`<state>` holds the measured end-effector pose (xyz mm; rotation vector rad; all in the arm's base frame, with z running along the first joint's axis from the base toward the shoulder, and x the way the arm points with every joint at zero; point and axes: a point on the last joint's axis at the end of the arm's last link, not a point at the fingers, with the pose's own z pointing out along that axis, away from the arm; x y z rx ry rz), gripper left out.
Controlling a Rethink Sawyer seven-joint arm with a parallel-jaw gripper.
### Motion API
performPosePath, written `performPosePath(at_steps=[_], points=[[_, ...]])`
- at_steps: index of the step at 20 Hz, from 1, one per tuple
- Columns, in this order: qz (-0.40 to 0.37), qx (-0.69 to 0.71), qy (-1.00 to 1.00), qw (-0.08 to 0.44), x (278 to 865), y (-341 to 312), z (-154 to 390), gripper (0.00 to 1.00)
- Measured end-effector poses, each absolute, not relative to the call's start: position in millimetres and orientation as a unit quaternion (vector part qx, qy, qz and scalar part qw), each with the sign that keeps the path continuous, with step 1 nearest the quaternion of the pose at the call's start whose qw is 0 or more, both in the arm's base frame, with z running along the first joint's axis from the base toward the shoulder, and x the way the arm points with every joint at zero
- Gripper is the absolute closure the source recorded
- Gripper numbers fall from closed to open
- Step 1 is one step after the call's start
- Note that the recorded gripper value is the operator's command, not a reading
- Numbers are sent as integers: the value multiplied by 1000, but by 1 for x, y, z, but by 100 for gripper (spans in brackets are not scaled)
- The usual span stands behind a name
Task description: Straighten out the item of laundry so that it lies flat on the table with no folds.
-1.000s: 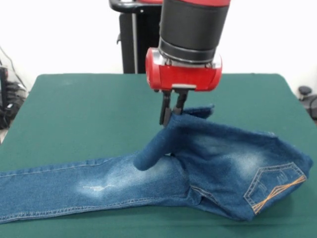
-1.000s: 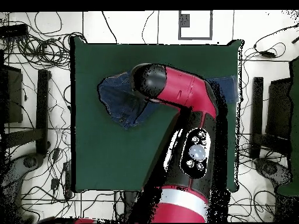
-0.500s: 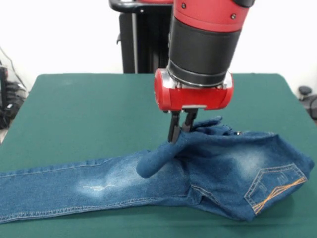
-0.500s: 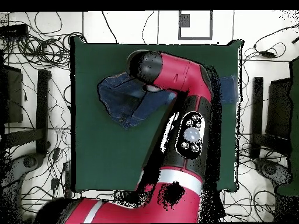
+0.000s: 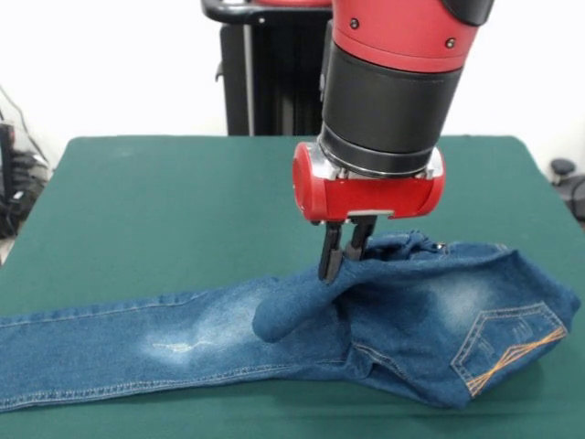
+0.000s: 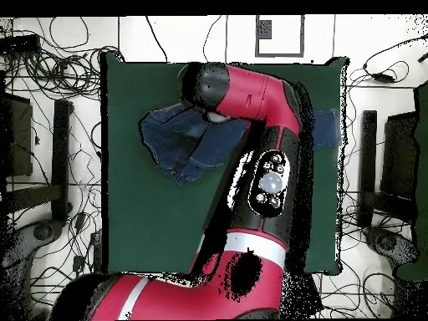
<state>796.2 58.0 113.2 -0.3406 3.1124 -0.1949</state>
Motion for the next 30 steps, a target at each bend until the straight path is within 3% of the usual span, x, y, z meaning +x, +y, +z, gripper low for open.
performPosePath(at_steps=[16, 30], points=[[-52, -131, 990, -22, 827, 78, 134, 100], [-64, -150, 986, 29, 872, 83, 151, 100]])
